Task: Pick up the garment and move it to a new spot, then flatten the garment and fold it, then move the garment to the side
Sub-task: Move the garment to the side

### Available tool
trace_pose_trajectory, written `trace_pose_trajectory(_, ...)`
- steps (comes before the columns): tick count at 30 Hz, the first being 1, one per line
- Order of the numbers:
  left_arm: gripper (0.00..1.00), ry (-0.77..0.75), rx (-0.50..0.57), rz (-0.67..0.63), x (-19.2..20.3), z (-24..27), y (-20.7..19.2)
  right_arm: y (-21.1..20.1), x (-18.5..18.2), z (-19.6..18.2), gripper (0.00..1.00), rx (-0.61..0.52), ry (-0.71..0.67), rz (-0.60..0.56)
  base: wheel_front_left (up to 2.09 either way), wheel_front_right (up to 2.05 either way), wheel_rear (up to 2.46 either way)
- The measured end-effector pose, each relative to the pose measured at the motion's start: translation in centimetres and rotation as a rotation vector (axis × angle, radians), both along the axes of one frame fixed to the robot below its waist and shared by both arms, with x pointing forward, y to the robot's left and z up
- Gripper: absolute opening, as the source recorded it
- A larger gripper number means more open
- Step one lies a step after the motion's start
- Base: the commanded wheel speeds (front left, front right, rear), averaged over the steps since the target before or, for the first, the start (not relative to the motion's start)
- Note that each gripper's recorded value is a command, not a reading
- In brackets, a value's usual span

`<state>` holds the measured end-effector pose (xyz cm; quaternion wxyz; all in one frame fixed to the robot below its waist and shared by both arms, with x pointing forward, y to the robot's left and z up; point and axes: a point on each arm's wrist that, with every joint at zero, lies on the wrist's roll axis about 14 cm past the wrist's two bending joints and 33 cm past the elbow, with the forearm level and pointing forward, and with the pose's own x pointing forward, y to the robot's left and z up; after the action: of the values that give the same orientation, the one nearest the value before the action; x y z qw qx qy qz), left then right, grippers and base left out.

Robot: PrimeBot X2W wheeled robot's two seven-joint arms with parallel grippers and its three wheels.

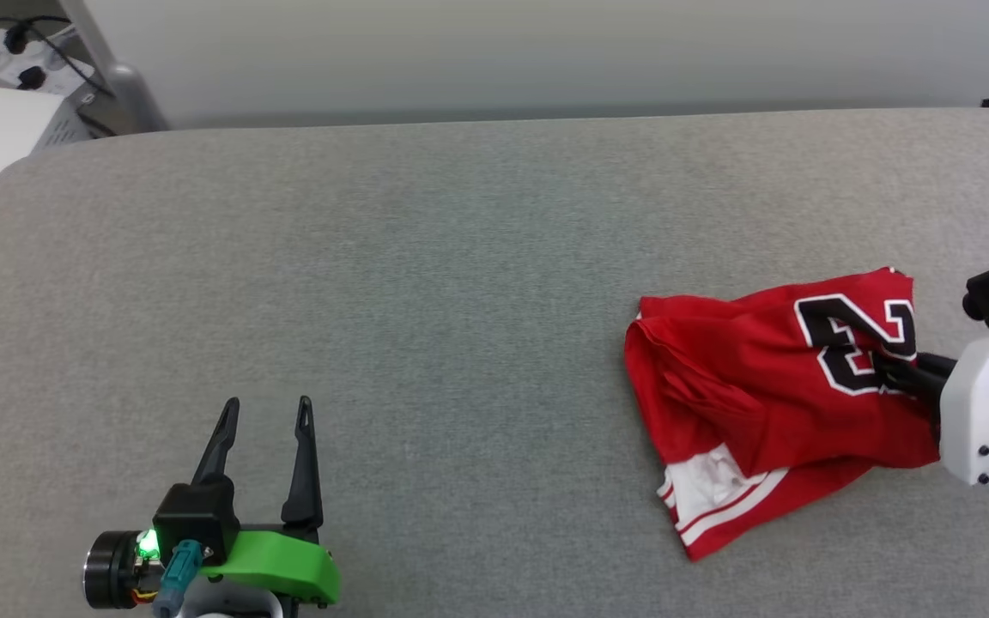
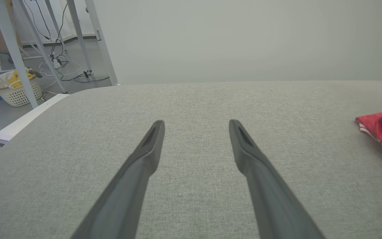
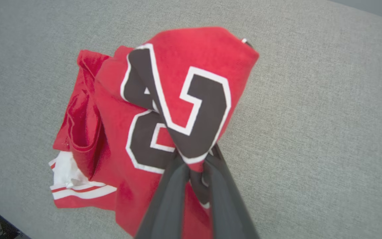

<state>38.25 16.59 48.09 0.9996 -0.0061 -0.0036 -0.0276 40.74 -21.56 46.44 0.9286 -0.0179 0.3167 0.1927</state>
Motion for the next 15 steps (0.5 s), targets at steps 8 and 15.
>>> trace_pose_trajectory(8,1.00,-0.007,-0.005,-0.132,2.8,-0.3,-4.4,-8.5,-0.9,3.1,0.00,-0.107,-0.064,-0.189,0.00,0.00,0.00)
trace_pose_trajectory(15,1.00,-0.025,0.008,-0.193,5.6,-0.8,-5.9,-15.8,0.1,4.0,0.00,-0.218,-0.050,-0.353,0.00,0.00,0.00)
